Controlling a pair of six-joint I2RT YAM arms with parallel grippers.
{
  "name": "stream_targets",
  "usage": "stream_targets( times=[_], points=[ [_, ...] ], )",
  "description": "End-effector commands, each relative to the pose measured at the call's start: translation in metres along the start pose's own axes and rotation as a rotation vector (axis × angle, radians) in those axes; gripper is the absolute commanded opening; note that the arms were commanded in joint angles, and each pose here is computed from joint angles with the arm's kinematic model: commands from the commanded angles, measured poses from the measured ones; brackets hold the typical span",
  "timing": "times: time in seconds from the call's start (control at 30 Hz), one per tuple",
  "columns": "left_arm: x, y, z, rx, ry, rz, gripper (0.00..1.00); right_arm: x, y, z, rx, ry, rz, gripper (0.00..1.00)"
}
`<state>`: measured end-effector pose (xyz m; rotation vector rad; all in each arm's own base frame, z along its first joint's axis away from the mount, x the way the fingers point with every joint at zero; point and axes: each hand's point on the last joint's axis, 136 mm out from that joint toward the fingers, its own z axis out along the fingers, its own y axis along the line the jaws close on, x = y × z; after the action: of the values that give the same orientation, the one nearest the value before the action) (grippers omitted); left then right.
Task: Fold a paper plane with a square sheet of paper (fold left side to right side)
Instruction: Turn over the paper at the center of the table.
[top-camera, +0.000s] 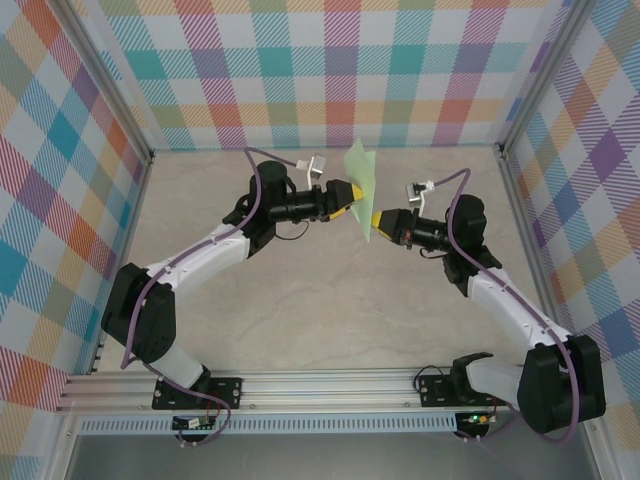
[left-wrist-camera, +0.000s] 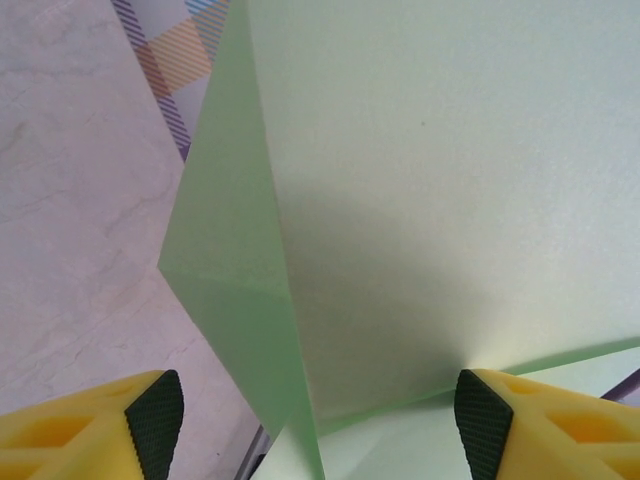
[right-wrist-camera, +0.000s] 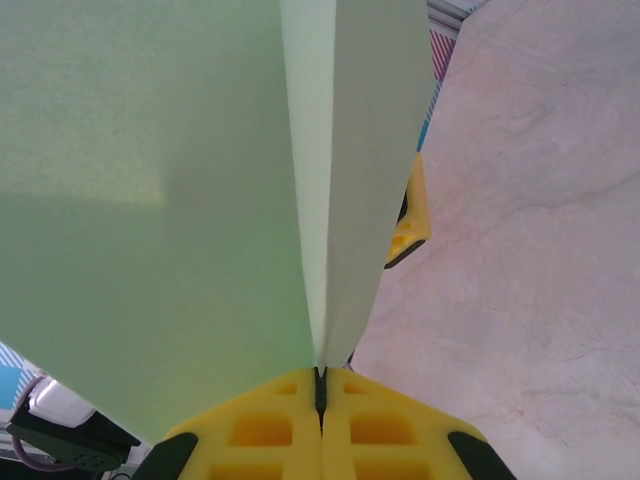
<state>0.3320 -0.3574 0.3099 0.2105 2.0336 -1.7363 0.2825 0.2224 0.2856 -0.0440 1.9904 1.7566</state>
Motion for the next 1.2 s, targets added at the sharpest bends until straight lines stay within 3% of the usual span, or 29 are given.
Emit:
stream_targets(
  times=[0.0, 0.57, 0.93, 1.17],
  points=[
    [-0.005, -0.025, 0.003, 0.078, -0.009, 0.036, 0.72, -0.001, 0.024, -0.001, -0.053, 0.009, -0.051, 0.06],
    [-0.016, -0.032, -0.001, 0.097, -0.063, 0.044, 0.61, 0.012, 0.027, -0.006, -0.066, 0.037, 0.007, 0.06],
    [-0.018, -0.033, -0.005, 0.093, -0.078, 0.048, 0.29, 0.020, 0.018, -0.008, -0.053, 0.052, 0.048, 0.07],
    [-0.016, -0.030, -0.004, 0.084, -0.076, 0.044, 0.15, 0.020, 0.019, -0.008, -0.050, 0.047, 0.050, 0.11]
  ],
)
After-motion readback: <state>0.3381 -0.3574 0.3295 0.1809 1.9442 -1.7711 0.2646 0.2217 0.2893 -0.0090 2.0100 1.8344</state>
